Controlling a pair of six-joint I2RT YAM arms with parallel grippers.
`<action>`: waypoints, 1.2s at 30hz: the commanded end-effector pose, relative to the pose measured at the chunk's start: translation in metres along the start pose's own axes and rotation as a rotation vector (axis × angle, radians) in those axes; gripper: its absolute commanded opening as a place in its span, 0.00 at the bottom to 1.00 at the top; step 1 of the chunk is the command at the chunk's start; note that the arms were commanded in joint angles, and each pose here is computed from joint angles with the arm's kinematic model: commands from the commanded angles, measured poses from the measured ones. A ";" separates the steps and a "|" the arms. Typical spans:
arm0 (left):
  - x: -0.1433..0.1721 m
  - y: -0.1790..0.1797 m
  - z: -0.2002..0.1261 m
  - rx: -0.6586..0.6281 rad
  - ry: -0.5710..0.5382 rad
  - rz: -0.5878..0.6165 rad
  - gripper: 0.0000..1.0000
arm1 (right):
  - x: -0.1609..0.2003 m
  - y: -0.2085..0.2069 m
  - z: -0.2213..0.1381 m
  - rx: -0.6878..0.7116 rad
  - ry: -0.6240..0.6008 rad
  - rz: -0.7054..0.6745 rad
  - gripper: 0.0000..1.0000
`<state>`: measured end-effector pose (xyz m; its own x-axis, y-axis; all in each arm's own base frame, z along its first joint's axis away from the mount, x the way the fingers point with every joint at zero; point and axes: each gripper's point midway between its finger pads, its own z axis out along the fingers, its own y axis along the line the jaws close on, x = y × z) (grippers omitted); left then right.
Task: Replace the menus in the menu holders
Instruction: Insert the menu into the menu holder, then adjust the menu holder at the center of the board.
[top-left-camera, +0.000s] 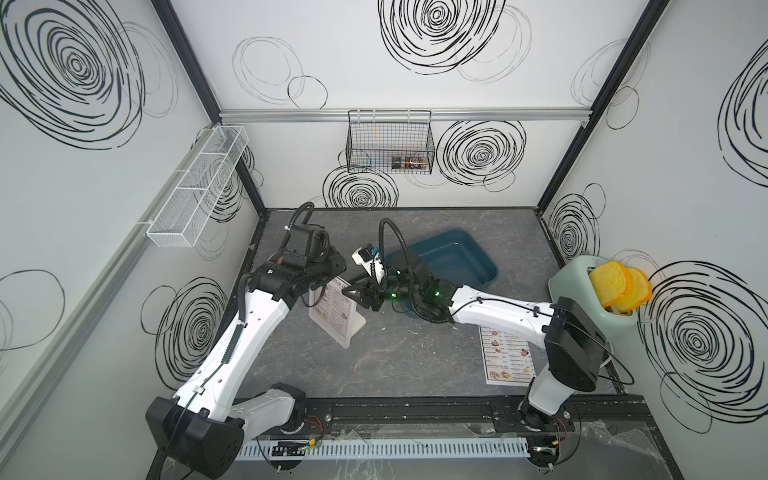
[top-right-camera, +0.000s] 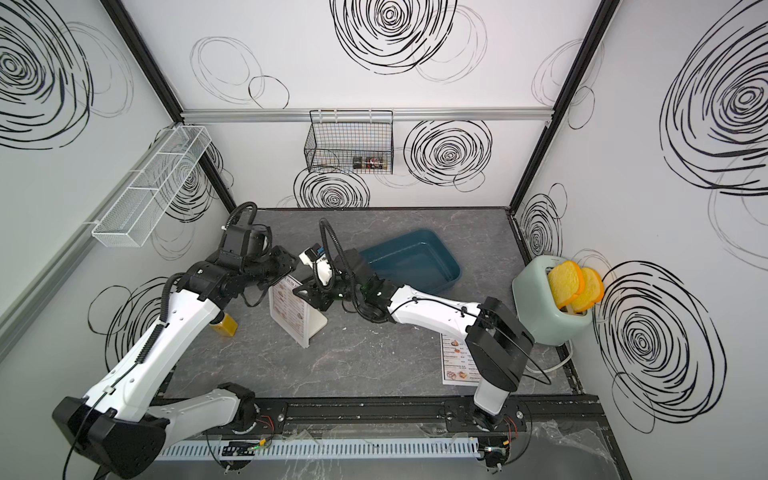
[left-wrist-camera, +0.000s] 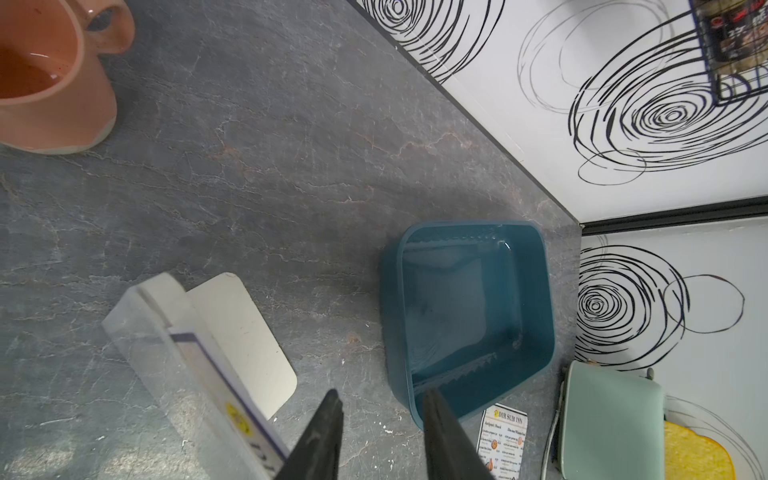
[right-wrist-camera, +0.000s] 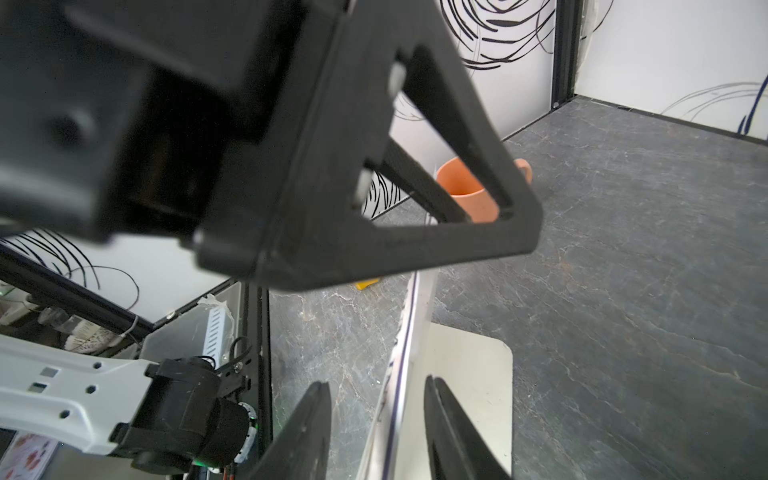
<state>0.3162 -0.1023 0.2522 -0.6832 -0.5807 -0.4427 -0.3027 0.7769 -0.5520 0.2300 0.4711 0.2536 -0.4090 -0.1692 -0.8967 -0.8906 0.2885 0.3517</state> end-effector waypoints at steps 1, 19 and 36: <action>0.001 0.009 0.001 -0.022 -0.013 0.011 0.37 | -0.022 0.011 -0.018 -0.006 -0.055 -0.034 0.50; 0.017 0.021 0.007 -0.047 0.020 0.085 0.38 | -0.007 -0.012 -0.067 0.112 -0.018 0.140 0.70; -0.052 0.000 -0.096 0.047 -0.403 0.077 0.54 | 0.028 0.006 0.009 0.028 0.102 0.139 0.62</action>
<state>0.2937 -0.0692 0.3339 -0.4735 -0.5602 -0.6797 -0.1760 0.8163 -0.5502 0.2125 0.4664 0.2101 -0.5754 -0.2499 -0.7787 -0.7999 0.3706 0.4721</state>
